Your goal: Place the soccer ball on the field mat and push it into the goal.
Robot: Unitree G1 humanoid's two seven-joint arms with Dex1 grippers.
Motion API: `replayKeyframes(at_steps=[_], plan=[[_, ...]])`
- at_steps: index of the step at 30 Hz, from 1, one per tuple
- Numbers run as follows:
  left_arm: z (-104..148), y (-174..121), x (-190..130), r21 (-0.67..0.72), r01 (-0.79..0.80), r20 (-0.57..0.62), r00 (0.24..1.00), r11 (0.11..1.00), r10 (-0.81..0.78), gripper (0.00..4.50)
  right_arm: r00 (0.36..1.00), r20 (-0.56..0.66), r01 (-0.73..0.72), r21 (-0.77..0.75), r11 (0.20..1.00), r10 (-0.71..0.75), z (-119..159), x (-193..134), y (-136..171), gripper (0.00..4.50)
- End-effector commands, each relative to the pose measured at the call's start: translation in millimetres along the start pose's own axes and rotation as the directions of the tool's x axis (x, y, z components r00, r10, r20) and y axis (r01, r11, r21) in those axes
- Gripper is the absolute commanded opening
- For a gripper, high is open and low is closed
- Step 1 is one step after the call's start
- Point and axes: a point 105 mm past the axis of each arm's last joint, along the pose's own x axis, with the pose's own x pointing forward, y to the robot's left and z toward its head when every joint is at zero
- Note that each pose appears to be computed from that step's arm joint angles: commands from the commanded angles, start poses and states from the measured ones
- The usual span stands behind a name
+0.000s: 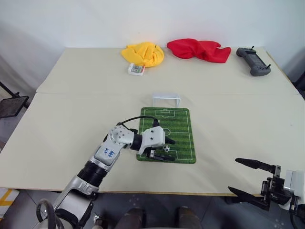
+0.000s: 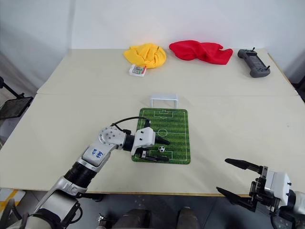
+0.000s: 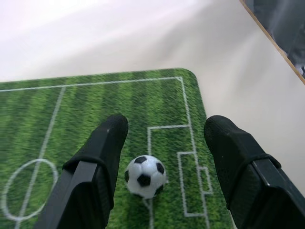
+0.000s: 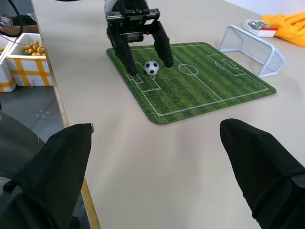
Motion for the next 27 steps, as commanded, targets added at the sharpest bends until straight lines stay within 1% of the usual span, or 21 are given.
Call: replayKeyframes(at_steps=[1, 6, 9, 12, 15, 18, 20, 23, 27], plan=[[18.9, 5.6, -6.7, 0.028, -0.033, 0.085, 0.996, 0.999, 0.031, 3.02, 1.000, 0.014, 0.001, -0.007, 1.000, -0.001, 3.9, 1.5, 1.1, 4.50], [30.5, 8.0, -28.6, -0.029, -0.025, 0.188, 0.982, 0.999, 0.030, 3.02, 1.000, 0.018, -0.005, -0.005, 1.000, 0.005, 4.2, 4.0, 0.2, 4.50], [29.4, 8.0, -51.8, -0.017, -0.028, 0.218, 0.976, 0.999, 0.032, 3.02, 1.000, 0.021, -0.004, -0.006, 1.000, 0.004, 5.0, 4.3, -1.3, 4.50], [22.5, 8.0, -73.9, -0.035, -0.042, 0.215, 0.975, 0.998, 0.049, 3.02, 1.000, 0.021, -0.004, -0.009, 1.000, 0.005, 5.4, 3.7, -2.1, 4.50], [15.5, 5.0, -93.2, -0.062, -0.054, 0.210, 0.975, 0.997, 0.066, 2.41, 1.000, 0.022, -0.005, -0.010, 1.000, 0.005, 5.8, 3.4, -2.5, 4.50], [6.1, -13.8, -104.1, -0.081, -0.014, 0.192, 0.981, 0.997, 0.029, 1.49, 1.000, 0.024, -0.001, -0.010, 1.000, 0.001, 5.4, 3.1, -2.5, 4.50], [0.0, -26.9, -101.3, -0.100, 0.024, 0.181, 0.984, 0.995, -0.005, 0.86, 1.000, 0.028, 0.006, -0.025, 1.000, -0.005, 5.0, 3.2, -4.2, 4.50], [-6.1, -41.3, -84.5, -0.113, 0.070, 0.177, 0.983, 0.991, -0.049, 0.02, 0.999, 0.037, 0.025, -0.056, 0.998, -0.022, 4.8, 3.1, -9.2, 4.50], [-9.2, -48.8, -65.7, -0.127, 0.080, 0.177, 0.983, 0.989, -0.057, 0.02, 0.999, 0.040, 0.006, -0.057, 0.998, -0.004, 6.1, 3.1, -7.4, 4.50]])
